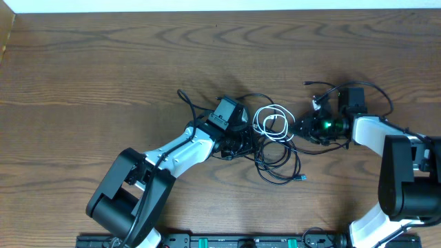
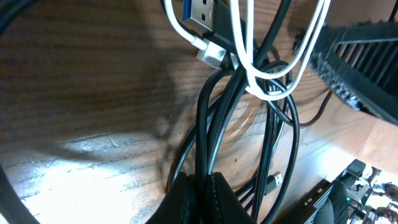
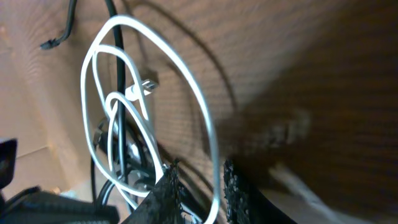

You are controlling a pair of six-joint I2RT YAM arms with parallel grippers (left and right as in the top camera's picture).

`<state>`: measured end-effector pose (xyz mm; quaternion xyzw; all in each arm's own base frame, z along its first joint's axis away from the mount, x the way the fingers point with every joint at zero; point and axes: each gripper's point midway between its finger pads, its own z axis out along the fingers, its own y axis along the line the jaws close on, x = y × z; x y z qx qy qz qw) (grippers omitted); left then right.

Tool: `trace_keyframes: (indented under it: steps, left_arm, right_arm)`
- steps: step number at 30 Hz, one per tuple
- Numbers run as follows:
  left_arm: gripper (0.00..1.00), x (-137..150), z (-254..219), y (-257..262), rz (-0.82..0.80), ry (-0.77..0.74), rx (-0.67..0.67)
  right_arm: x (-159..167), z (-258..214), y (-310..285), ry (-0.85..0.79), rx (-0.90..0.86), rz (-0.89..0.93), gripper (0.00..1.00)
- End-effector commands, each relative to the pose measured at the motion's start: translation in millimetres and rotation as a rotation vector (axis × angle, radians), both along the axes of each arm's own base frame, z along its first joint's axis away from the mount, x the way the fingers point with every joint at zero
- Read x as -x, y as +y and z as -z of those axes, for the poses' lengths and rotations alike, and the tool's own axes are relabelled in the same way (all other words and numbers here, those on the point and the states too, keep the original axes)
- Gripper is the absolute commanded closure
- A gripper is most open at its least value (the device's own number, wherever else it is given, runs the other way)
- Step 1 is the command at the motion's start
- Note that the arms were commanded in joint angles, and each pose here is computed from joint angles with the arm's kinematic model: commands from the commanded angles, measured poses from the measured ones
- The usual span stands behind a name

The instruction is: Untangle cables

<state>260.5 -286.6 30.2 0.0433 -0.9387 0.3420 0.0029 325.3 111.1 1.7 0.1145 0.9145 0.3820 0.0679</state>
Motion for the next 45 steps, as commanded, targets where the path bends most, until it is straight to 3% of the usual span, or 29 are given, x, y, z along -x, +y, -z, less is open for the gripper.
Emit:
trace_keyframes:
  steps: [1, 4, 6, 7, 11, 16, 20, 24, 36, 45]
  left_arm:
    - [0.92, 4.6, 5.2, 0.9, 0.016, 0.015, 0.001]
    - [0.92, 4.4, 5.3, 1.1, 0.016, 0.014, 0.0]
    - [0.92, 4.1, 5.6, 1.3, 0.015, 0.013, -0.002]
    - [0.92, 3.8, 5.8, 1.7, 0.013, 0.011, -0.004]
    - [0.92, 1.9, 7.2, 3.5, 0.006, 0.003, -0.017]
    - [0.92, -1.2, 9.5, 6.4, -0.006, -0.011, -0.039]
    - [0.92, -8.7, 14.0, 13.2, -0.035, -0.044, -0.086]
    - [0.92, -16.5, 18.1, 21.0, -0.079, -0.068, -0.135]
    - [0.92, -56.9, 29.1, 72.1, -0.385, -0.191, -0.391]
    - [0.86, -60.6, 32.5, 98.1, -0.432, -0.239, -0.52]
  right_arm:
    - [30.6, 31.6, -0.4, 0.126, 0.015, 0.002, 0.75]
    - [41.7, 39.4, -0.2, 0.15, 0.014, 0.002, 0.78]
    - [47.4, 43.2, -0.4, 0.153, 0.014, 0.002, 0.96]
    - [48.3, 45.5, 0.0, 0.131, 0.012, -0.003, 0.99]
    - [38.0, 32.7, 12.8, 0.025, -0.094, -0.03, 0.99]
    - [21.1, -18.4, 39.7, -0.194, -0.362, -0.151, 0.99]
    - [21.6, -61.3, 51.7, -0.35, -0.556, -0.276, 0.99]
    - [28.4, -83.4, 55.0, -0.4, -0.663, -0.348, 0.99]
    - [16.6, -108.1, 55.1, -0.447, -0.694, -0.382, 0.99]
    - [-18.0, -170.8, 52.8, -0.686, -0.645, -0.341, 0.99]
